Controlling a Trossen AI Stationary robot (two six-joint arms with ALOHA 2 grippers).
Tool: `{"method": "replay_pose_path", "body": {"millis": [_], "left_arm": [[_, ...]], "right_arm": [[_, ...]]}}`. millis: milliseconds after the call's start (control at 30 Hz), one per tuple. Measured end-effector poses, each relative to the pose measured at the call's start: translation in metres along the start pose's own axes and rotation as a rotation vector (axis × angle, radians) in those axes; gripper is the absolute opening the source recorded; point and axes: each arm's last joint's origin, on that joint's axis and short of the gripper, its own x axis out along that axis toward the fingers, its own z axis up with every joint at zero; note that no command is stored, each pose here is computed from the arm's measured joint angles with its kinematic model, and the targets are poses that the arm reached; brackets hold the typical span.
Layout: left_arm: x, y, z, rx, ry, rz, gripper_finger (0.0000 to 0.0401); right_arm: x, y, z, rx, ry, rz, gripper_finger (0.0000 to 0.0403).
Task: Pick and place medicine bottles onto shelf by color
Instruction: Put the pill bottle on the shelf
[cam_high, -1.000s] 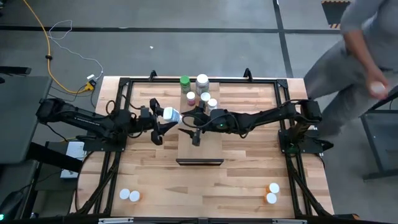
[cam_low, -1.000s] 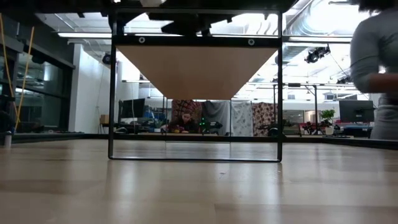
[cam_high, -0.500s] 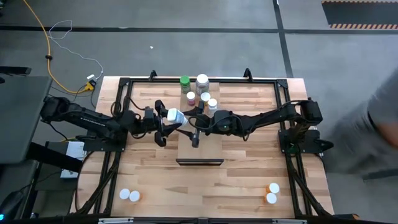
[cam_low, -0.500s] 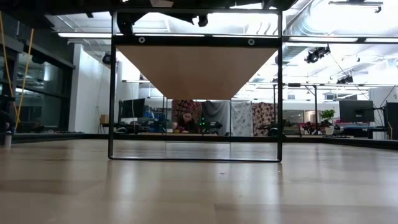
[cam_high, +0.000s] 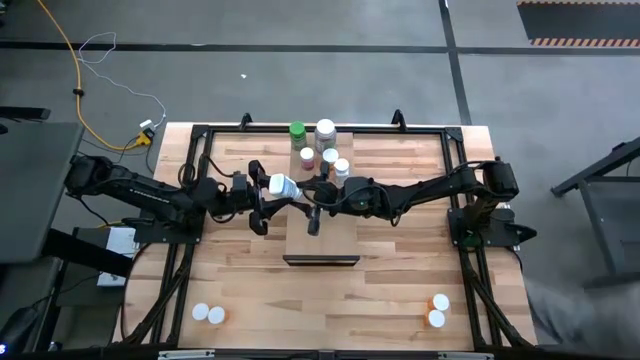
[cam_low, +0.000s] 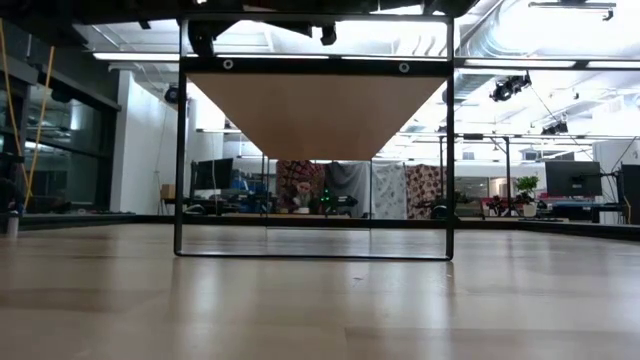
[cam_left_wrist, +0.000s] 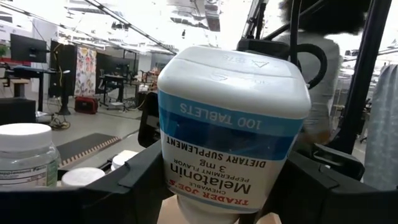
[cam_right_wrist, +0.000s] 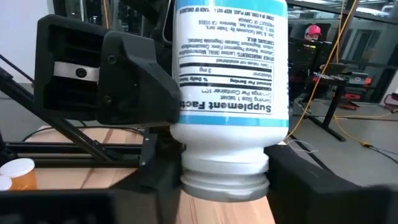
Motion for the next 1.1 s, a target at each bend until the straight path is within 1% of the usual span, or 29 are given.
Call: {"method": "replay_pose_path", "body": {"millis": [33,133,267,367,433,600,667,733,833,933,1033,1100], "left_arm": [[0.000,0.000,0.000,0.001,-0.001,0.002,0.0223],[0.000,0.000,0.000,0.002,0.001,0.002,0.0227],[0.000,0.000,-0.002,0.043,0.017,-0.013,0.0239],[-0.001,-0.001,-0.003,0.086,0.036,-0.037,0.0249],[-0.003,-0.002,-0.002,0.114,0.047,-0.042,0.0256],[-0.012,-0.002,0.006,0.133,0.066,-0.028,0.0265],[-0.018,-0.002,0.011,0.133,0.072,-0.029,0.0265],[-0.023,-0.002,0.016,0.129,0.070,-0.030,0.0266],[-0.031,-0.003,0.024,0.095,0.053,-0.035,0.0266],[-0.037,-0.003,0.030,0.066,0.040,-0.036,0.0266],[-0.039,-0.003,0.033,0.031,0.026,-0.031,0.0266],[-0.038,-0.003,0.031,0.020,0.039,-0.007,0.0266]], "right_arm": [[0.000,0.000,0.000,0.000,0.000,0.000,0.0152],[0.000,0.000,0.000,-0.002,0.005,0.000,0.0152],[0.000,0.000,-0.002,-0.013,0.021,0.000,0.0154],[-0.002,0.000,-0.003,-0.025,0.058,-0.018,0.0174],[-0.004,-0.001,-0.002,-0.033,0.086,-0.030,0.0180],[-0.007,0.001,-0.002,-0.076,0.115,-0.072,0.0162],[-0.008,0.003,-0.003,-0.118,0.138,-0.090,0.0158],[-0.011,0.005,-0.004,-0.180,0.174,-0.139,0.0160],[-0.013,0.005,-0.002,-0.298,0.249,-0.256,0.0172],[-0.012,0.004,0.009,-0.418,0.372,-0.364,0.0177],[-0.012,0.001,0.018,-0.493,0.497,-0.406,0.0175],[-0.011,0.001,0.023,-0.515,0.545,-0.411,0.0172]]}}
